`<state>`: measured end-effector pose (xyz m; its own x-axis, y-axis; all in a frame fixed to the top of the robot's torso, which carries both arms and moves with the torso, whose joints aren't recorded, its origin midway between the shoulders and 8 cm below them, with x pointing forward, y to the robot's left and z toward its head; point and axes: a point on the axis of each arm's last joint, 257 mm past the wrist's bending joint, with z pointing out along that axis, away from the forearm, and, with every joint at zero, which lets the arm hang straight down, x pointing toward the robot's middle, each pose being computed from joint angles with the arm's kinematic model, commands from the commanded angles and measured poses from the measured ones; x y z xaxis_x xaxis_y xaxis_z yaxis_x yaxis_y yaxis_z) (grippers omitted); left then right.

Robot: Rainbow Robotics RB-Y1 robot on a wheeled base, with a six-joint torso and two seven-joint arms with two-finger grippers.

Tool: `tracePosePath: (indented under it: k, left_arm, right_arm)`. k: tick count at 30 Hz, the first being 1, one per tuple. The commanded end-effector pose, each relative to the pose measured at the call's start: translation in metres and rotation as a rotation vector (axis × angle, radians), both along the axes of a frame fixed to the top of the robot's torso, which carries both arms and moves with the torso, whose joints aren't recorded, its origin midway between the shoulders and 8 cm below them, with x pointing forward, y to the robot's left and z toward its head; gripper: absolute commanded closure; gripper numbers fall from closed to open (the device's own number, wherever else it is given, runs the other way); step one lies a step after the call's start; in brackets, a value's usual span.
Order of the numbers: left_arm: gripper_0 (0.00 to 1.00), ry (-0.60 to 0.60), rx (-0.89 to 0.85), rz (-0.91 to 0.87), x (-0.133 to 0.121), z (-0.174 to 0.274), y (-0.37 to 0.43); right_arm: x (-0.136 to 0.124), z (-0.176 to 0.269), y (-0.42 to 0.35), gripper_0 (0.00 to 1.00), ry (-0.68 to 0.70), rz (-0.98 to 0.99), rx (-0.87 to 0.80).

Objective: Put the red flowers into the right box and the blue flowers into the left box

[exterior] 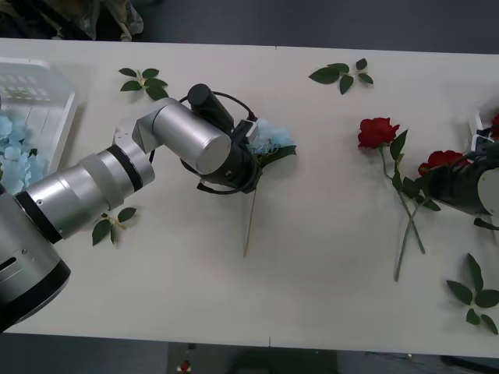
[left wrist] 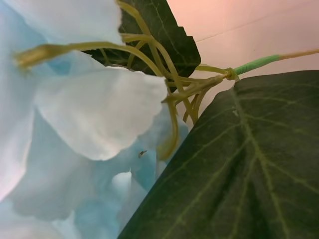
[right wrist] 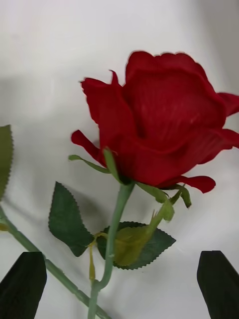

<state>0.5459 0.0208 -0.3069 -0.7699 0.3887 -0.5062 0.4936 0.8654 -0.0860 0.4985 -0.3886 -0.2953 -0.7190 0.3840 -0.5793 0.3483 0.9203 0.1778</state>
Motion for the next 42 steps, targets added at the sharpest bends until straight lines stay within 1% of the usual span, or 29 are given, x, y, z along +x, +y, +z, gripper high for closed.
tracePosePath:
  k: [1, 9, 13, 15, 16, 17, 18, 20, 22, 23, 24, 25, 26, 27, 28, 29, 31, 32, 34, 38, 42]
  left_arm:
    - [1.00, -0.002, -0.027, 0.032, 0.003, 0.006, -0.007]
    - [1.00, -0.057, -0.006, 0.039, 0.019, 0.027, 0.025]
    - [1.00, -0.082, 0.006, 0.020, 0.018, 0.044, 0.036]
    - [1.00, -0.094, 0.013, 0.014, 0.018, 0.052, 0.042]
    - [1.00, -0.098, 0.018, 0.011, 0.018, 0.057, 0.047]
    - [1.00, -0.104, 0.028, 0.011, 0.018, 0.063, 0.054]
    - [1.00, -0.108, 0.029, 0.011, 0.018, 0.066, 0.056]
    - [1.00, -0.119, 0.037, 0.002, 0.017, 0.075, 0.063]
    - [1.00, -0.136, 0.044, -0.008, 0.016, 0.083, 0.068]
    - [0.99, -0.141, 0.048, -0.011, 0.016, 0.085, 0.070]
    - [0.92, -0.143, 0.048, -0.012, 0.017, 0.086, 0.070]
    - [0.67, -0.143, 0.049, -0.014, 0.016, 0.085, 0.070]
    - [0.55, -0.141, 0.047, -0.015, 0.015, 0.085, 0.069]
    - [0.44, -0.139, 0.044, -0.018, 0.015, 0.085, 0.067]
    - [0.33, -0.133, 0.034, -0.023, 0.012, 0.084, 0.061]
    - [0.25, -0.129, 0.028, -0.027, 0.011, 0.083, 0.057]
    - [0.13, -0.124, 0.017, -0.039, 0.007, 0.082, 0.047]
    - [0.10, -0.123, 0.014, -0.042, 0.006, 0.082, 0.045]
    - [0.00, -0.121, 0.009, -0.054, 0.004, 0.081, 0.037]
    - [0.00, -0.101, -0.009, -0.076, -0.006, 0.074, 0.022]
    - [0.00, -0.091, 0.006, -0.088, -0.012, 0.061, 0.021]
  right_arm:
    - [0.007, -0.001, 0.009, 0.11, -0.018, -0.036, 0.052]
    - [0.013, -0.015, 0.010, 0.11, -0.013, -0.031, 0.024]
    - [0.015, -0.016, 0.012, 0.11, -0.020, -0.036, 0.023]
    - [0.016, -0.019, 0.012, 0.15, -0.015, -0.040, 0.029]
    - [0.018, -0.019, 0.013, 0.25, -0.016, -0.040, 0.031]
    - [0.019, -0.019, 0.014, 0.36, -0.015, -0.038, 0.030]
    - [0.019, -0.019, 0.014, 0.42, -0.015, -0.040, 0.031]
    - [0.021, -0.017, 0.014, 0.59, -0.019, -0.043, 0.035]
    - [0.021, -0.018, 0.014, 0.72, -0.018, -0.045, 0.036]
    - [0.021, -0.017, 0.013, 0.77, -0.020, -0.047, 0.034]
    - [0.021, -0.017, 0.014, 0.80, -0.019, -0.047, 0.036]
    - [0.021, -0.018, 0.014, 0.86, -0.019, -0.046, 0.035]
    - [0.021, -0.017, 0.014, 0.91, -0.020, -0.048, 0.037]
    - [0.021, -0.017, 0.014, 0.98, -0.021, -0.049, 0.038]
    - [0.021, -0.018, 0.014, 1.00, -0.020, -0.050, 0.040]
    - [0.021, -0.018, 0.014, 1.00, -0.019, -0.048, 0.037]
    - [0.021, -0.017, 0.014, 1.00, -0.020, -0.049, 0.038]
    - [0.022, -0.016, 0.014, 1.00, -0.024, -0.051, 0.040]
    - [0.023, -0.015, 0.015, 1.00, -0.023, -0.049, 0.039]
    - [0.027, -0.010, 0.017, 1.00, -0.033, -0.046, 0.045]
    - [0.036, 0.011, 0.024, 1.00, -0.052, -0.021, 0.039]
